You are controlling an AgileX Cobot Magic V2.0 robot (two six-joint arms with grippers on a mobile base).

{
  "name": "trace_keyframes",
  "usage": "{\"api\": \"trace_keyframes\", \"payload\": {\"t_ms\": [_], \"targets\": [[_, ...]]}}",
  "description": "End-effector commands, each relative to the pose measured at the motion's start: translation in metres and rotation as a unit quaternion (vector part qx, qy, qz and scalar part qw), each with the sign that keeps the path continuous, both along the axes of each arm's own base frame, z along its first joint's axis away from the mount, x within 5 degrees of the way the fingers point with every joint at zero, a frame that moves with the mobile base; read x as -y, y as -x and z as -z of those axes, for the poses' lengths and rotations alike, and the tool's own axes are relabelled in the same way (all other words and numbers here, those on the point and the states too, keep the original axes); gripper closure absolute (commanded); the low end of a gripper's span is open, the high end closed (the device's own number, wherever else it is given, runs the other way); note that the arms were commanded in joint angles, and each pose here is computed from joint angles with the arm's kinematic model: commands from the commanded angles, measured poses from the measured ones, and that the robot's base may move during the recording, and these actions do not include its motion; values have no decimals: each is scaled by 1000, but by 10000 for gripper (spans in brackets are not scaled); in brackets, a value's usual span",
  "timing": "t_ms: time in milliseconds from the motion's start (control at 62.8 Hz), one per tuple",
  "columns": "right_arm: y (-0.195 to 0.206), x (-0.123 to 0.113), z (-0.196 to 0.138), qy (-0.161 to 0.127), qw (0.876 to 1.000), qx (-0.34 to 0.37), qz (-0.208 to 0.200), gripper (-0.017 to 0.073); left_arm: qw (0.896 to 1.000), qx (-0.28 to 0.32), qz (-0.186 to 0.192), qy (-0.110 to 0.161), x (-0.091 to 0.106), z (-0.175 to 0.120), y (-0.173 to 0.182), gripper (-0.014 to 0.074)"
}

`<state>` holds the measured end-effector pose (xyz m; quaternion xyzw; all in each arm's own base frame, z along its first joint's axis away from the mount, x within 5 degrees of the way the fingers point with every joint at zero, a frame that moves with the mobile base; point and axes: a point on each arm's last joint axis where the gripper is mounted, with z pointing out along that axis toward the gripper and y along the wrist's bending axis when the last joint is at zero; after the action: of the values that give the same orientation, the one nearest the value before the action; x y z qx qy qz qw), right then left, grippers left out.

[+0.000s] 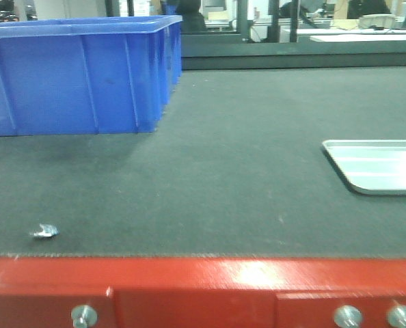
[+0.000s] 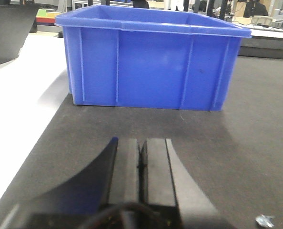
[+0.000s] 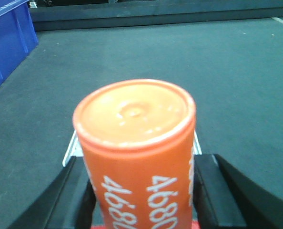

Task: Grab orange capacitor from left shelf to right conveyor
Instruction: 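Move the right gripper with the cylinder over the metal tray on the conveyor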

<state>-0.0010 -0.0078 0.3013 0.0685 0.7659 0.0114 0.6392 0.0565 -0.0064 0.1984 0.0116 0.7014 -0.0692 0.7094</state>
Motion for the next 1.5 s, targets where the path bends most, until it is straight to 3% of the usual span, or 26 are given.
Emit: {"api": "trace_keyframes", "payload": {"t_ms": [0,1306,1482], "targets": [[5,0,-15,11,998,60,0,377,998,57,1,6,0,-11,2,699],[5,0,-16,11,998,62,0,377,998,57,1,6,0,-11,2,699],[-14,-1,-25,14,998,65,-5,377,998,57,1,6,0,-11,2,699]]}}
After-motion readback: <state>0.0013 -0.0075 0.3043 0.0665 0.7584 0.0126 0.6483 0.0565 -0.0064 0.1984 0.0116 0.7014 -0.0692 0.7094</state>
